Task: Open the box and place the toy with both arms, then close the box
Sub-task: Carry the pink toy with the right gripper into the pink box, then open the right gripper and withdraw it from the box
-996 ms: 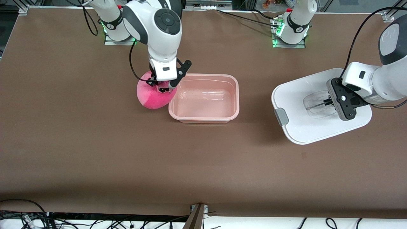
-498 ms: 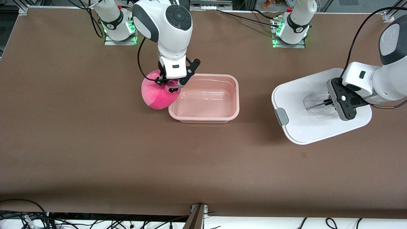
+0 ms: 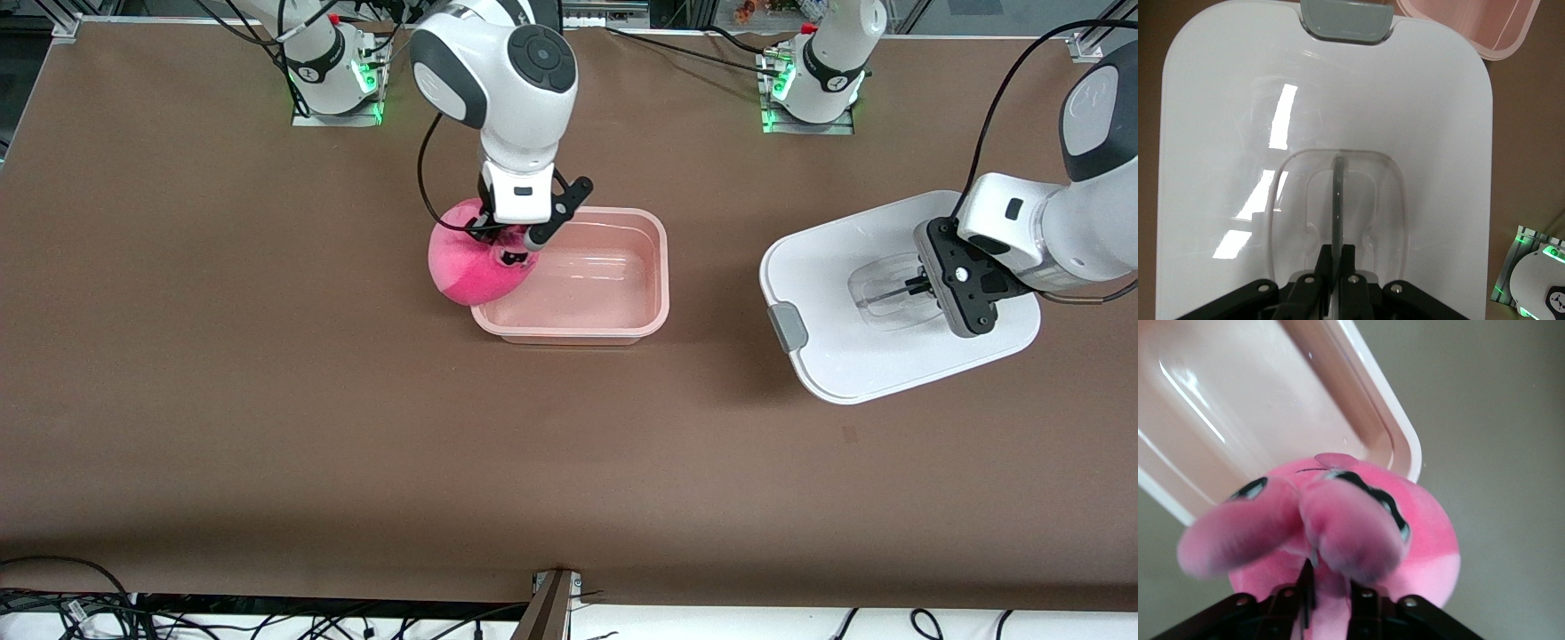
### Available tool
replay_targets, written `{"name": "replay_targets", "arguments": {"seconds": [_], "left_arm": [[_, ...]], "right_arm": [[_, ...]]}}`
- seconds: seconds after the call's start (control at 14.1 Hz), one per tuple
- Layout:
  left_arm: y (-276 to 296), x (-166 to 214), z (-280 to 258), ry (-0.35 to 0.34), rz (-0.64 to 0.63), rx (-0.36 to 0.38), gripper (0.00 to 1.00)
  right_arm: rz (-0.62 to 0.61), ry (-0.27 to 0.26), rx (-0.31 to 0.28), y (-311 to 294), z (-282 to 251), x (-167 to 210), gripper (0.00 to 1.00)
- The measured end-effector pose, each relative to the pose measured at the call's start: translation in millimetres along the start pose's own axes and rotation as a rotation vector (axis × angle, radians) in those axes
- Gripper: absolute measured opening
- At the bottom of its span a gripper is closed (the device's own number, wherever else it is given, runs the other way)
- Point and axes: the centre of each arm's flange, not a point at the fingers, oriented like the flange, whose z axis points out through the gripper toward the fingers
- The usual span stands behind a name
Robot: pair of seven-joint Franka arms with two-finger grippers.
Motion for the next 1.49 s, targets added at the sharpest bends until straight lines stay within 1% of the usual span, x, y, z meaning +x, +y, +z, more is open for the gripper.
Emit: {"name": "replay_targets", "arguments": {"seconds": [0.07,0.14,0.21,0.36,0.43,0.5,0.71,0.85,1.0,1.21,1.35,1.49], "left_arm": [[0.0,0.0,0.1,0.000,0.000,0.000,0.07],[-0.1,0.0,0.2,0.000,0.000,0.000,0.07],[-0.1,0.0,0.3,0.000,0.000,-0.001,0.07],[-0.2,0.0,0.3,0.000,0.000,-0.001,0.07],[-0.1,0.0,0.3,0.000,0.001,-0.001,0.07],[-0.1,0.2,0.4,0.000,0.001,-0.001,0.07],[-0.1,0.4,0.6,0.000,0.004,-0.001,0.07],[-0.2,0.5,0.8,0.000,0.005,-0.002,0.07],[0.1,1.3,1.1,0.000,0.007,-0.002,0.07],[1.5,4.4,1.5,0.000,0.013,-0.003,0.07],[2.8,7.6,2.4,0.002,0.019,-0.006,0.07],[7.3,17.9,4.5,0.030,0.033,-0.026,0.07]], "right_arm": [[0.018,0.026,0.005,-7.3,3.9,7.9,0.41],[0.035,0.045,0.010,-14.4,7.6,13.9,0.54],[0.055,0.060,0.014,-20.6,8.4,18.0,0.62],[0.096,0.084,0.015,-25.8,-2.6,20.6,0.87],[0.113,0.097,0.013,-27.3,-15.6,20.6,0.96],[0.126,0.095,0.008,-29.2,-31.4,18.2,1.00],[0.176,0.064,-0.012,-18.5,-85.4,0.7,1.00],[0.216,0.046,-0.019,3.5,-96.0,-7.3,1.00],[0.278,0.022,-0.007,42.6,-84.5,-11.6,1.00],[0.384,-0.029,0.033,120.4,-51.0,-24.2,1.00],[0.438,-0.056,0.047,169.3,-31.3,-38.1,1.00],[0.481,-0.077,0.069,221.1,-13.5,-59.5,1.00]]}}
